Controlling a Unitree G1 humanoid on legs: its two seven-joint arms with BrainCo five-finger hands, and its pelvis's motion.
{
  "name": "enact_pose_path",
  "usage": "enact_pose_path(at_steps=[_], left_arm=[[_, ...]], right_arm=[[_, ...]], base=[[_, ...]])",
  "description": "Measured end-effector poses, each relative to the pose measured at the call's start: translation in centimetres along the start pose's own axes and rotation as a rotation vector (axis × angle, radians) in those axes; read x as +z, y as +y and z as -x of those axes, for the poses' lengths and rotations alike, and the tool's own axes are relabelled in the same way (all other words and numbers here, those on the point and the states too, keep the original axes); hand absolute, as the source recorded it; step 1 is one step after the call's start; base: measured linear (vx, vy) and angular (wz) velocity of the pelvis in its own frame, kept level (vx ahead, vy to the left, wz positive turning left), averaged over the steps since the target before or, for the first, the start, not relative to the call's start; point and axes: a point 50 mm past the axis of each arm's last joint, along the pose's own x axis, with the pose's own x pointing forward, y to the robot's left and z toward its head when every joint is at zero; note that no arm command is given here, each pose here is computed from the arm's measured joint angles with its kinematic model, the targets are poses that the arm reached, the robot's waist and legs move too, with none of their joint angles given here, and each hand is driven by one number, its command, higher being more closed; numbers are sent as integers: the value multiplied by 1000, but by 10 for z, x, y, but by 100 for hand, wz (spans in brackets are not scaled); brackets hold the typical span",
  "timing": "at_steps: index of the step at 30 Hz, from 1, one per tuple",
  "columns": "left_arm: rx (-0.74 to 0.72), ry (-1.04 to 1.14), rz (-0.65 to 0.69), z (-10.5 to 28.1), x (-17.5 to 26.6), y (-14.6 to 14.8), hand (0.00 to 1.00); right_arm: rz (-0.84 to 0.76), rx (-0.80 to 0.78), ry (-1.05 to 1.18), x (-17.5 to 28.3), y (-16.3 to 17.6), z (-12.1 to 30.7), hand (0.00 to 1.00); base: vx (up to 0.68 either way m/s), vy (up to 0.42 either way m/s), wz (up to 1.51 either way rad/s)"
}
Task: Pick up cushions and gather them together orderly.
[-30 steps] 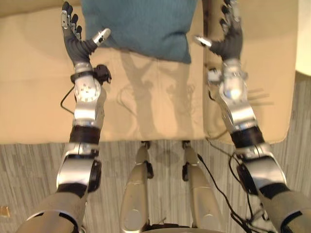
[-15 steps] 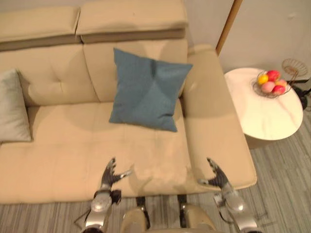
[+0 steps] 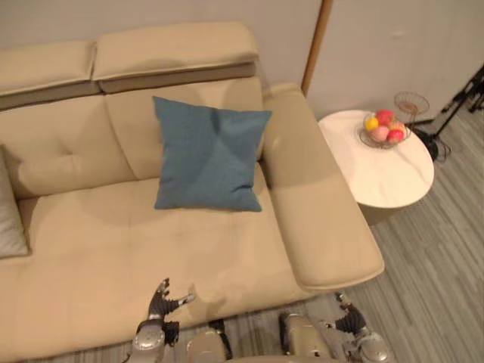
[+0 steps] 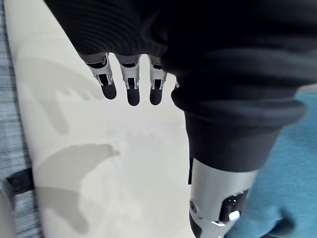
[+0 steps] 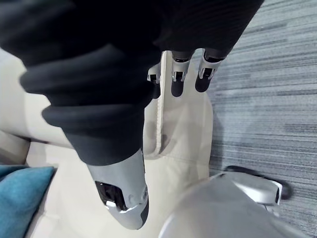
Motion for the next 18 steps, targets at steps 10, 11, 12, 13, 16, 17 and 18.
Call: enact_pose_path(at_steps=[10,11,12,13,16,17,18], left_arm=[[-71,-32,86,4,9,-33,0],[-68,-37,87,5,9,-32,0],[-68,-40,87,5,10,-32,0],[-59,-53,88,5,11,-29,0],[-47,-47,99,6,10,-25,0],[-49,-36,104,7,7,-26,0],[-47,-28,102,7,5,-25,0]], right_arm=[[-130,-57,-39,15,-8,-5,0],[-160,-84,-35,15,-13,-6,0],[-172,-101,-32,14,-17,-6,0],[-190,-125,-26,13,-22,-6,0],[-214,-149,-27,17,-28,-11,0],[-215,-153,-17,15,-29,-11,0],[-223,-154,-2,13,-29,-12,0]], base=[[-306,-238,26],[-240,-82,18],[-239,-20,18],[-183,26,9],[-153,89,2],[-160,164,7],[-172,162,11]])
